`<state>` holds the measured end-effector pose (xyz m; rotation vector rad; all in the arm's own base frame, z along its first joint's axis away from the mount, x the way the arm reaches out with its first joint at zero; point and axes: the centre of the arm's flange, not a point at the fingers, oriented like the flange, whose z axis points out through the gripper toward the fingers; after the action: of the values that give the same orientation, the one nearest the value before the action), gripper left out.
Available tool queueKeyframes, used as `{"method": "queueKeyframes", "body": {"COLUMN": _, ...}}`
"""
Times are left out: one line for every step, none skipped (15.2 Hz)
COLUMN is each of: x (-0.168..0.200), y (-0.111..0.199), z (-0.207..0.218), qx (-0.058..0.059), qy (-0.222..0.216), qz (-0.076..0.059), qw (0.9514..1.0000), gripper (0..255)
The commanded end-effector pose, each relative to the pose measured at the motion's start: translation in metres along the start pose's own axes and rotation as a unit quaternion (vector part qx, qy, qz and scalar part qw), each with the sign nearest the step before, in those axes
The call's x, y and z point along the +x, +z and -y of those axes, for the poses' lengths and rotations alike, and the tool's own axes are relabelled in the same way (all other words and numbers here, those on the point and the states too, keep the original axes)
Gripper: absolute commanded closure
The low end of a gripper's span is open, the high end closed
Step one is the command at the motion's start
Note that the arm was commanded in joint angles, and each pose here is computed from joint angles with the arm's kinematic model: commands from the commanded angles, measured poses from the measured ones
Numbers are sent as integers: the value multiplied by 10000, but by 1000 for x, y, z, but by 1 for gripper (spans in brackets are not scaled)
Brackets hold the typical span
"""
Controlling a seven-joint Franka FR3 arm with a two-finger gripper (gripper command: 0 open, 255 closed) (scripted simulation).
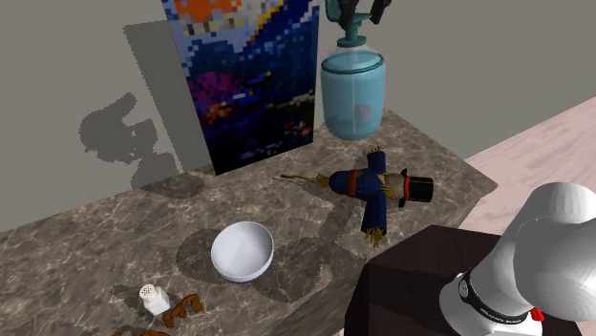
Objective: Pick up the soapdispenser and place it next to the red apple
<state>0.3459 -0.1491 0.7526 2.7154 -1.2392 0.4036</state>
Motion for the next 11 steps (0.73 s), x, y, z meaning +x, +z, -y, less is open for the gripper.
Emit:
{"method": "queueKeyframes", "body": {"x": 10, "y": 14, "z": -23, "qx": 5, "qy": -7, "qz": -7, "qw": 10000, "gripper": 255}}
{"method": "queueKeyframes", "body": {"x": 15, "y": 20, "z": -33, "qx": 5, "qy": -7, "qz": -7, "qw": 10000, "gripper": 255}}
{"method": "queueKeyframes", "body": {"x": 19, "y": 25, "z": -44, "qx": 5, "qy": -7, "qz": -7, "qw": 10000, "gripper": 255}}
{"method": "queueKeyframes", "body": {"x": 24, "y": 31, "z": -55, "qx": 5, "qy": -7, "qz": -7, "qw": 10000, "gripper": 255}}
{"method": "queueKeyframes", "body": {"x": 29, "y": 37, "z": -66, "qx": 5, "qy": -7, "qz": -7, "qw": 10000, "gripper": 255}}
{"method": "queueKeyframes", "body": {"x": 33, "y": 43, "z": -77, "qx": 5, "qy": -7, "qz": -7, "qw": 10000, "gripper": 255}}
{"method": "queueKeyframes", "body": {"x": 38, "y": 49, "z": -87, "qx": 5, "qy": -7, "qz": -7, "qw": 10000, "gripper": 255}}
{"method": "queueKeyframes", "body": {"x": 43, "y": 55, "z": -98, "qx": 5, "qy": -7, "qz": -7, "qw": 10000, "gripper": 255}}
{"method": "queueKeyframes", "body": {"x": 48, "y": 61, "z": -109, "qx": 5, "qy": -7, "qz": -7, "qw": 10000, "gripper": 255}}
{"method": "queueKeyframes", "body": {"x": 52, "y": 67, "z": -120, "qx": 5, "qy": -7, "qz": -7, "qw": 10000, "gripper": 255}}
{"method": "queueKeyframes", "body": {"x": 57, "y": 73, "z": -131, "qx": 5, "qy": -7, "qz": -7, "qw": 10000, "gripper": 255}}
